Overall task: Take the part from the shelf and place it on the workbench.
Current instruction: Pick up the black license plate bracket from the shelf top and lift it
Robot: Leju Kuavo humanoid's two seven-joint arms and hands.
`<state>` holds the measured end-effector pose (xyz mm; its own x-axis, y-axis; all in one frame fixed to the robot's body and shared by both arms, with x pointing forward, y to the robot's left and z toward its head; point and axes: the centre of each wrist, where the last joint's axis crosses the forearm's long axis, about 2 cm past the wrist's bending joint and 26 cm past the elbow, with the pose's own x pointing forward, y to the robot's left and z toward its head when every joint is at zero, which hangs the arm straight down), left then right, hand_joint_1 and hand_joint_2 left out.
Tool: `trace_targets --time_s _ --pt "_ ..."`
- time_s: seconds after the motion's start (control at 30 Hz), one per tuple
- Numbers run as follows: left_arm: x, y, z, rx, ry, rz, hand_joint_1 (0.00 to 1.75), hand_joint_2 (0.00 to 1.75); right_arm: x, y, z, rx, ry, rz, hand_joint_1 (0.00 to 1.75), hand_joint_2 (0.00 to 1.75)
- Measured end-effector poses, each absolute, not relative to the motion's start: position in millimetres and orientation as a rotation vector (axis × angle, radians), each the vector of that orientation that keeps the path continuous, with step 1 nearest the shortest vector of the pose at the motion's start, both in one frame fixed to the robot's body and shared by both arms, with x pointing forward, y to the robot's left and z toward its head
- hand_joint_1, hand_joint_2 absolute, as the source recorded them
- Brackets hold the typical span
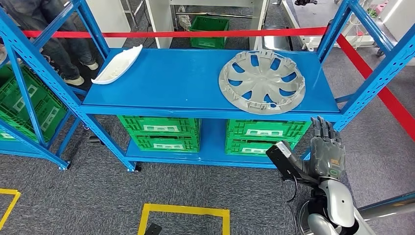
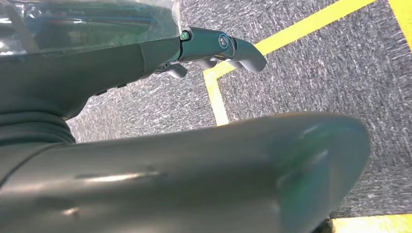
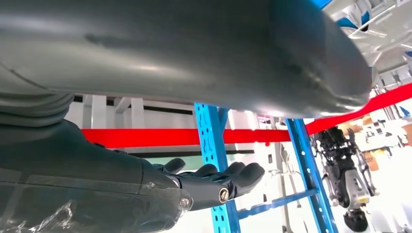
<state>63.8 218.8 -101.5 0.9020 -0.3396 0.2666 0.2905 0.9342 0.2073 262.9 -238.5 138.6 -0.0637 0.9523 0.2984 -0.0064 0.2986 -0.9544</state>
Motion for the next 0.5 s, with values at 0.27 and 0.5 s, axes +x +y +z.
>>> trace_targets --time_s 0.27,0.5 --pt "61.8 219.3 -101.9 0.160 -0.299 -0.328 0.00 0.00 261.6 -237.3 137.2 -0.949 -1.363 1.034 0.00 0.00" --pt "62.1 219.7 -102.0 0.161 -0.300 -0.326 0.00 0.00 261.8 -237.6 137.5 -0.951 -1.355 1.033 0.00 0.00"
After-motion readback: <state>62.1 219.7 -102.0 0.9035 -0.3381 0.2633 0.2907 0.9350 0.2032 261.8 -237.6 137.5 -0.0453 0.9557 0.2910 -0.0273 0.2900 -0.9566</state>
